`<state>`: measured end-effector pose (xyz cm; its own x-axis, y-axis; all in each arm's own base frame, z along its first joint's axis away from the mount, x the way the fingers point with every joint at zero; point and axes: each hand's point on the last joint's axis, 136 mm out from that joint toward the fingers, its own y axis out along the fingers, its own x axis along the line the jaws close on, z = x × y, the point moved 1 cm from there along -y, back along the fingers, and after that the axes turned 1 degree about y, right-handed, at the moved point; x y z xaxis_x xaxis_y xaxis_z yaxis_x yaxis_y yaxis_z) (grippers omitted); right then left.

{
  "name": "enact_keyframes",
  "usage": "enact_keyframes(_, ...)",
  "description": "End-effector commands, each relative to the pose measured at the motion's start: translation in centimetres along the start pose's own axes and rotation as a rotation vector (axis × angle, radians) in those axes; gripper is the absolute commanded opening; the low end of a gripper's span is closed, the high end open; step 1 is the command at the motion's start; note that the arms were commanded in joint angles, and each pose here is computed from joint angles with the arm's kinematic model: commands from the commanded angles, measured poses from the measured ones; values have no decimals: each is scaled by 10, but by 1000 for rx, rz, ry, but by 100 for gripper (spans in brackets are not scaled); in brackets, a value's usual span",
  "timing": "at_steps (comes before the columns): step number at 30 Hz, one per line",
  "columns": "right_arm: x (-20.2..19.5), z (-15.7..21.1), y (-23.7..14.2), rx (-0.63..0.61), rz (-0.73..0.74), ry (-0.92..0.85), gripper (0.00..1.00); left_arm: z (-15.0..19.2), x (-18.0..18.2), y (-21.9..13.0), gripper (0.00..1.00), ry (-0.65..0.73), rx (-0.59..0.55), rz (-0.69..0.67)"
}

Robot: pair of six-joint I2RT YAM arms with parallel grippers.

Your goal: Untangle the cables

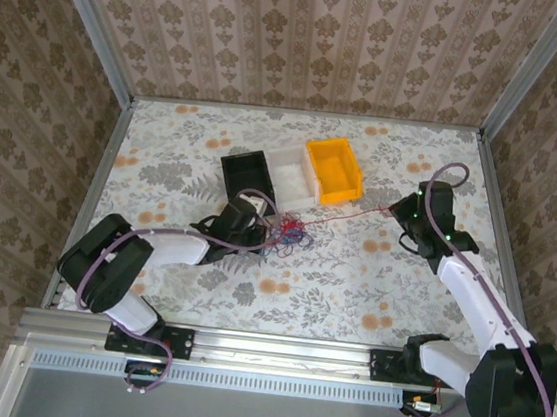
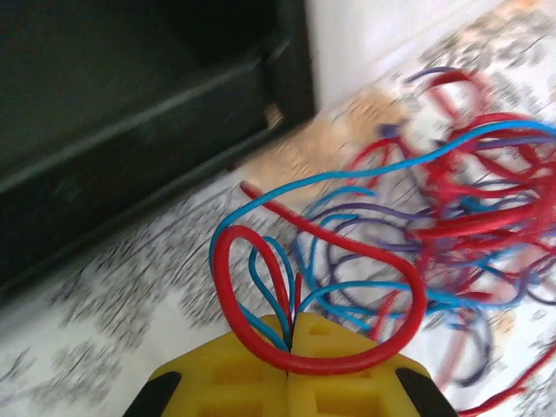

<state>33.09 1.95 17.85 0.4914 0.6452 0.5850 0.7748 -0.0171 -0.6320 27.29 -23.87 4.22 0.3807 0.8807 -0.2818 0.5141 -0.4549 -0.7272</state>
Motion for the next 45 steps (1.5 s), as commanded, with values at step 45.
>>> enact_keyframes(45, 209, -66, 9, 70, -389, -433, 0, -33, 69, -11, 0, -191, -25, -265)
